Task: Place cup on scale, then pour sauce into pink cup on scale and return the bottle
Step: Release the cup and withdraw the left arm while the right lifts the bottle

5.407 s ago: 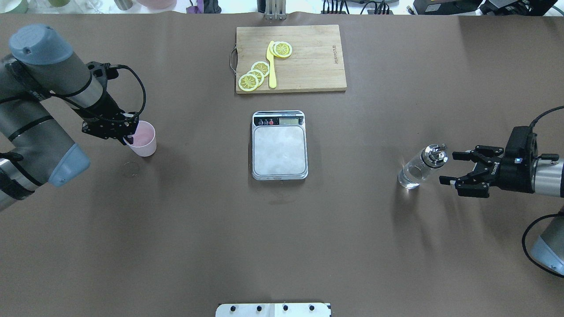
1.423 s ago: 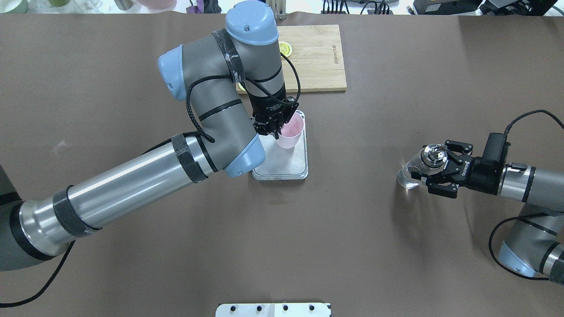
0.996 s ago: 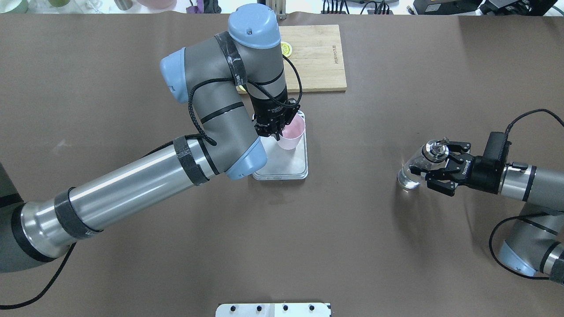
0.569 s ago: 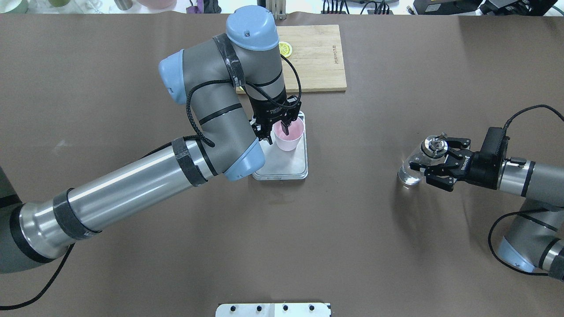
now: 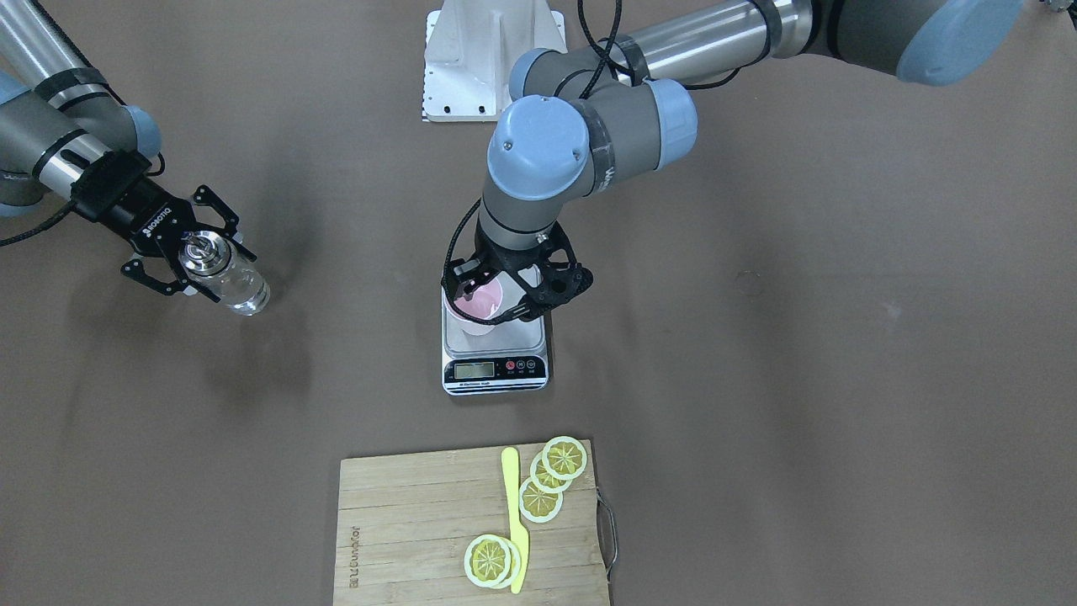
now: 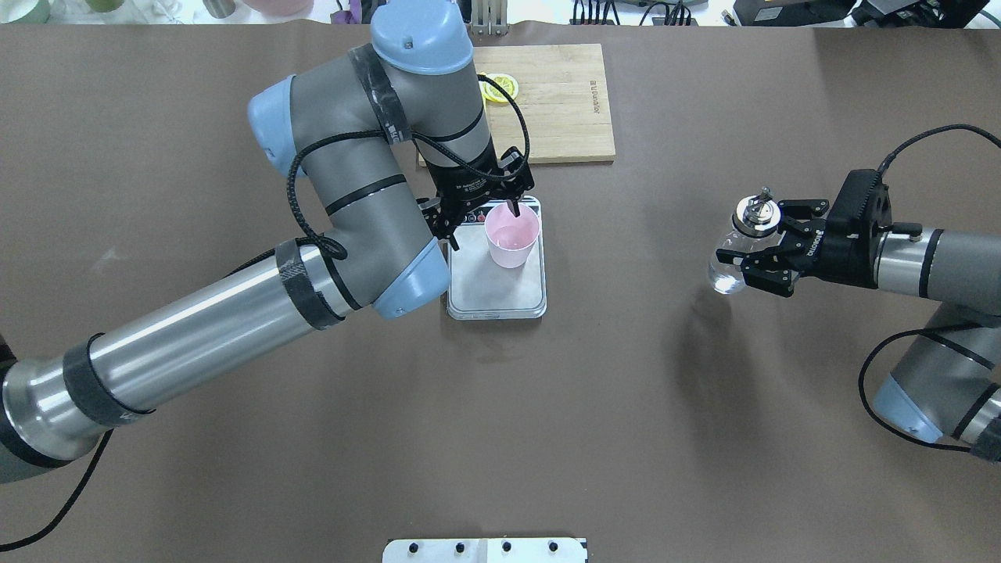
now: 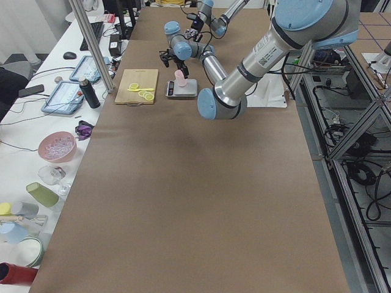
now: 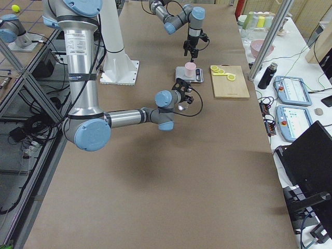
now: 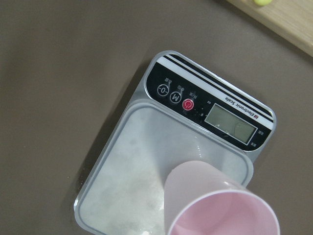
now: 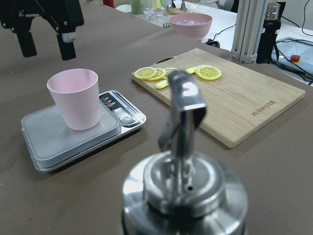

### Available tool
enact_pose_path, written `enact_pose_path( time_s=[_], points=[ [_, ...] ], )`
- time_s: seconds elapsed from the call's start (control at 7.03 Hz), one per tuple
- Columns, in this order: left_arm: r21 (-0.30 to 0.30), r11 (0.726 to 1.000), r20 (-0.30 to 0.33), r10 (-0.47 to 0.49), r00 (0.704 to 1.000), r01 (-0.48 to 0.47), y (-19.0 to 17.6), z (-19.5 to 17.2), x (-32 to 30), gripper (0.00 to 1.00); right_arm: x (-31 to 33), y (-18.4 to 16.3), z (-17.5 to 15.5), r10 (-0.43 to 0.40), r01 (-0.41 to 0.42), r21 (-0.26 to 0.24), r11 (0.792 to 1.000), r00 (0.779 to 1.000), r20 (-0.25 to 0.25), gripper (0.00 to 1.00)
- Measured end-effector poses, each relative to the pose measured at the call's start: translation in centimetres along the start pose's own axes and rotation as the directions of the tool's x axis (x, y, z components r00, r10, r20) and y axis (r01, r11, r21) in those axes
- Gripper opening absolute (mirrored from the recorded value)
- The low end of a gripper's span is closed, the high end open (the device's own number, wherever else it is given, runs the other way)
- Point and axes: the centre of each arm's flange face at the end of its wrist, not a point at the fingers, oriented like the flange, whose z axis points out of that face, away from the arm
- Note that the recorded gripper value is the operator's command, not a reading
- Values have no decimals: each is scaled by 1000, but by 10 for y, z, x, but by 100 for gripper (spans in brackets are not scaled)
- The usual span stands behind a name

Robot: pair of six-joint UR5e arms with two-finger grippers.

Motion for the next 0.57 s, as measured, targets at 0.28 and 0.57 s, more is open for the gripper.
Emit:
enact_pose_path(
  time_s=[0.28, 0.57],
  points=[
    [26, 993, 10, 112, 994, -112, -10, -38, -37, 97, -6, -29, 15, -25, 24, -68, 997, 999, -27, 25],
    [58, 974, 79, 215, 973, -220, -42, -72, -94, 97, -9, -53, 41, -47, 40, -131, 991, 997, -56, 24]
  ],
)
